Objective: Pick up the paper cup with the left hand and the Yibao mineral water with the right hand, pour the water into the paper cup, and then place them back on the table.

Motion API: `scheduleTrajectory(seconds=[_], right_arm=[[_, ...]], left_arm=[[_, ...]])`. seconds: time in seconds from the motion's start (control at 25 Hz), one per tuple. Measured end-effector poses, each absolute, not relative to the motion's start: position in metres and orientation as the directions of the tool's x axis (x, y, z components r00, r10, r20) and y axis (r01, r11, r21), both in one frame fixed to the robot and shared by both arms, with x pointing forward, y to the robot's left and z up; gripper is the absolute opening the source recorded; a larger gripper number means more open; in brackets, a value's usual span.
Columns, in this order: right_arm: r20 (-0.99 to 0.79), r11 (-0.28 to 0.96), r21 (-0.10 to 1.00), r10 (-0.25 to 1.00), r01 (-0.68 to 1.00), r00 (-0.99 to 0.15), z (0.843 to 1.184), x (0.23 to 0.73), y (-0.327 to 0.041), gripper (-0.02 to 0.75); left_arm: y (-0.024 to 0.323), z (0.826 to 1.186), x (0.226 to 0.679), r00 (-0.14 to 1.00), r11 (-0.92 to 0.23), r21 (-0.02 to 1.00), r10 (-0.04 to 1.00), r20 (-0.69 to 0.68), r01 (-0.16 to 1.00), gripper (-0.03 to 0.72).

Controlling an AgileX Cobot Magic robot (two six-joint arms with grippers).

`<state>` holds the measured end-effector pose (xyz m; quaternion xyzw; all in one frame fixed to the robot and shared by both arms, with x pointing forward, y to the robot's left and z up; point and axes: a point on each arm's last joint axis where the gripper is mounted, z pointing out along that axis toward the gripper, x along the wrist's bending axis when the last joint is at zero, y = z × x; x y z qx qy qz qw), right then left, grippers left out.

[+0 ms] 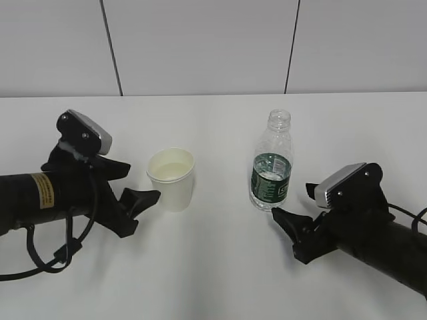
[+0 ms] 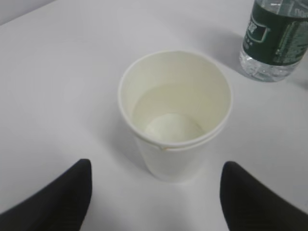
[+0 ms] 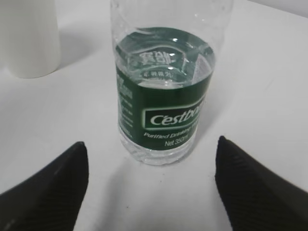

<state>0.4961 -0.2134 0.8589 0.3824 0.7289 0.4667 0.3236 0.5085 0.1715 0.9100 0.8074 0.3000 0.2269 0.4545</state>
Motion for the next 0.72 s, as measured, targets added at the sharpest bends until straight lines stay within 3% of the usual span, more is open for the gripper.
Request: scheduleTrajectory(seconds=[0.4,0.72], right_arm=[[-0.021,0.196,0.925,0.881,0.325,-0.473,0.86,0.482,-0.217,0.594],[0.011,0.166,0.925,0.887,0.341,-0.461,0.86,0.482,-0.217,0.594]], left_arm=[[0.192,0.937,0.498,0.628,-0.482,0.778,0.764,0.149,0.402,0.532],[0.217,0.956,0.493,0.462,-0.48,0.616,0.863,0.203,0.625,0.529]])
